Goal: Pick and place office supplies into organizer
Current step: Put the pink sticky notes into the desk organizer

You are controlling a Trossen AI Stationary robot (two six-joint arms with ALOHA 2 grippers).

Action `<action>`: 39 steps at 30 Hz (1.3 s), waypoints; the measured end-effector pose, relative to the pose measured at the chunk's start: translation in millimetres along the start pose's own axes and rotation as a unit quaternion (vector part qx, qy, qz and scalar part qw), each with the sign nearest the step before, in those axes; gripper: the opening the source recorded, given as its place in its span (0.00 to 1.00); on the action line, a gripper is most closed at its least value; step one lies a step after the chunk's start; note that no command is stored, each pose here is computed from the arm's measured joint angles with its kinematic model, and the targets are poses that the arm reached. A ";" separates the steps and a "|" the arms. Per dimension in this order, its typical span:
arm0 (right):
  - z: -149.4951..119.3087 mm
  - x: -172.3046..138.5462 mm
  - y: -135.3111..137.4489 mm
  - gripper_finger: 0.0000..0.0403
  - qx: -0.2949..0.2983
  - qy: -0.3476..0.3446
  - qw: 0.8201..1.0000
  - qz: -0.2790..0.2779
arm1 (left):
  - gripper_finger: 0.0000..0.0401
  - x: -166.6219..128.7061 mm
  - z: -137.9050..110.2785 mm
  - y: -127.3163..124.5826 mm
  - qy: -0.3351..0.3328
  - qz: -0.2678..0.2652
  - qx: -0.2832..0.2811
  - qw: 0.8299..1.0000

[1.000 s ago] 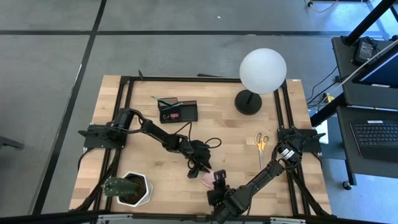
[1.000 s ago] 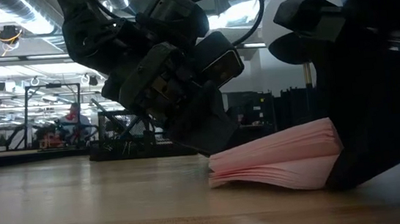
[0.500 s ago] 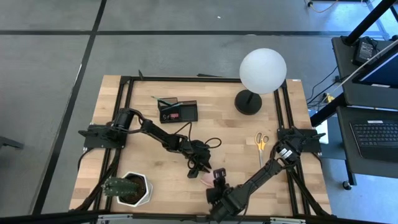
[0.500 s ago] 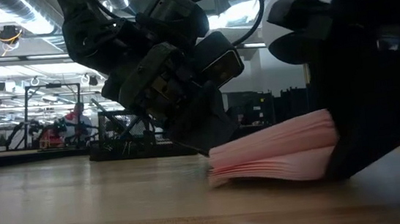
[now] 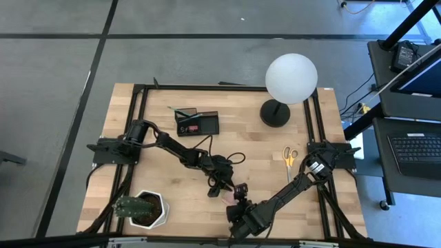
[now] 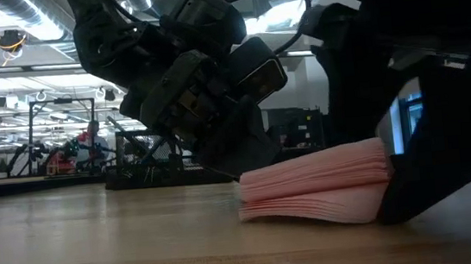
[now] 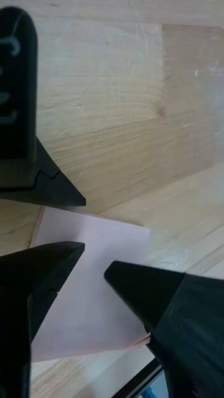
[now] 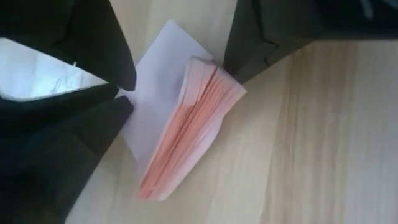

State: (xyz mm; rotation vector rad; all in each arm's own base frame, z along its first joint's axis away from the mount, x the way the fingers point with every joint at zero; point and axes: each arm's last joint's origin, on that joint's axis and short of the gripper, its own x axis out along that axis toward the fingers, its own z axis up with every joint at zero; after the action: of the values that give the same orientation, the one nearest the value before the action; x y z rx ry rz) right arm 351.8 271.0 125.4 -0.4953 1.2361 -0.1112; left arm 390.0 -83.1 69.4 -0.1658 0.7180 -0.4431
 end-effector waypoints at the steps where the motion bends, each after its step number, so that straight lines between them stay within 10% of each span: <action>1: -0.4 -0.7 1.1 0.62 -0.015 -0.002 1.000 -0.002 | 0.24 0.0 0.0 0.0 0.000 0.000 0.000 1.000; 29: -5.7 -4.9 5.7 0.62 -0.036 0.015 0.999 -0.004 | 0.24 0.0 -0.3 -0.5 0.002 -0.009 0.001 1.000; 39: -7.1 -5.3 5.9 0.62 -0.139 0.023 0.990 0.003 | 0.24 0.0 -0.4 -0.5 0.003 -0.009 0.001 1.000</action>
State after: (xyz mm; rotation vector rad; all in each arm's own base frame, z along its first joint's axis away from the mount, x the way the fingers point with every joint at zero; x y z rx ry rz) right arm 342.4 276.0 125.9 -0.7331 1.3059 0.0560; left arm 389.6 -83.6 69.3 -0.1699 0.7219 -0.4615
